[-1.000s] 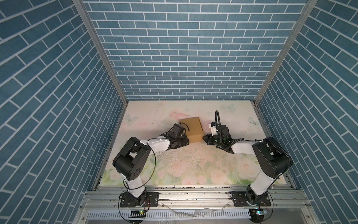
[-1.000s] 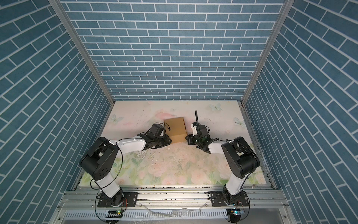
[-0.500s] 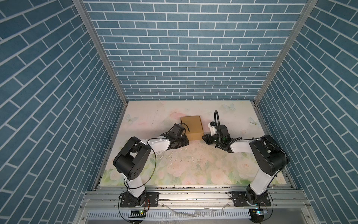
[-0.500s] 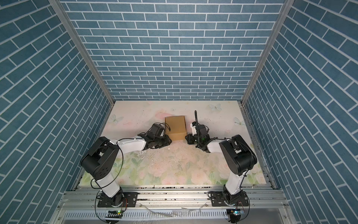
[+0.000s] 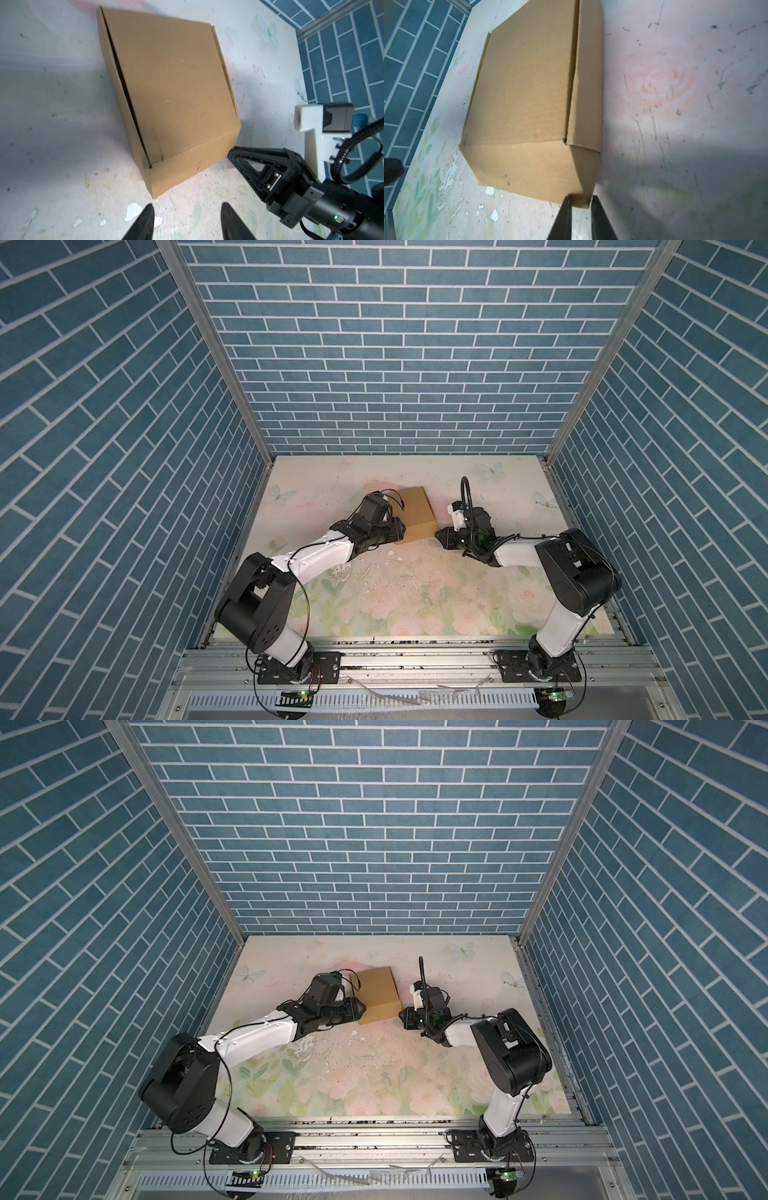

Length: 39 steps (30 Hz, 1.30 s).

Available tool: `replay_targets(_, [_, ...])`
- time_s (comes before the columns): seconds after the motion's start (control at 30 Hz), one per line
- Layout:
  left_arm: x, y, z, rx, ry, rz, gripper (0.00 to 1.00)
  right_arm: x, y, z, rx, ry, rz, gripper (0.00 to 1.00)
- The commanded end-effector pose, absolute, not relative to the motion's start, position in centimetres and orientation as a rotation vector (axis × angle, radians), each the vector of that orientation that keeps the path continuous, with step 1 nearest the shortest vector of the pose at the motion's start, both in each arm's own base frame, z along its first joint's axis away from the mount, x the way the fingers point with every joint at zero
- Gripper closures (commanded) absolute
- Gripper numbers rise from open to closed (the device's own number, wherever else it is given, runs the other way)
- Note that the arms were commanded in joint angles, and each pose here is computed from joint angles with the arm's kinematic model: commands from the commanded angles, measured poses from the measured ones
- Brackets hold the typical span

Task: Fold the paper box

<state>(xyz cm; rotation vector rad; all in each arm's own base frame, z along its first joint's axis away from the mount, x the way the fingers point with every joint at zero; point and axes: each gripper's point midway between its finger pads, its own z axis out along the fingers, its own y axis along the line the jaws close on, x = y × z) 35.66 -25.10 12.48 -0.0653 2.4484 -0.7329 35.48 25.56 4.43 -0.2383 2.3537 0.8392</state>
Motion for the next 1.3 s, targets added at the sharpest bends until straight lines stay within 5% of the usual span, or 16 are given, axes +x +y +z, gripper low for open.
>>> replay_targets(0.0, [38.1, -24.2, 12.8, -0.036, 2.445, -0.655, 0.44, 35.9, 25.2, 4.0, -0.248, 2.369, 0.8, 0.81])
replay_targets(0.57, [47.7, -21.7, 12.3, 0.002, 2.485, -0.48, 0.42, 40.9, 24.2, 3.4, -0.189, 2.426, 0.723, 0.81])
replay_targets(1.27, [44.3, -14.5, 7.4, -0.248, 2.589, -0.341, 0.44, 44.1, 22.2, 5.9, -0.201, 2.432, 0.524, 0.81])
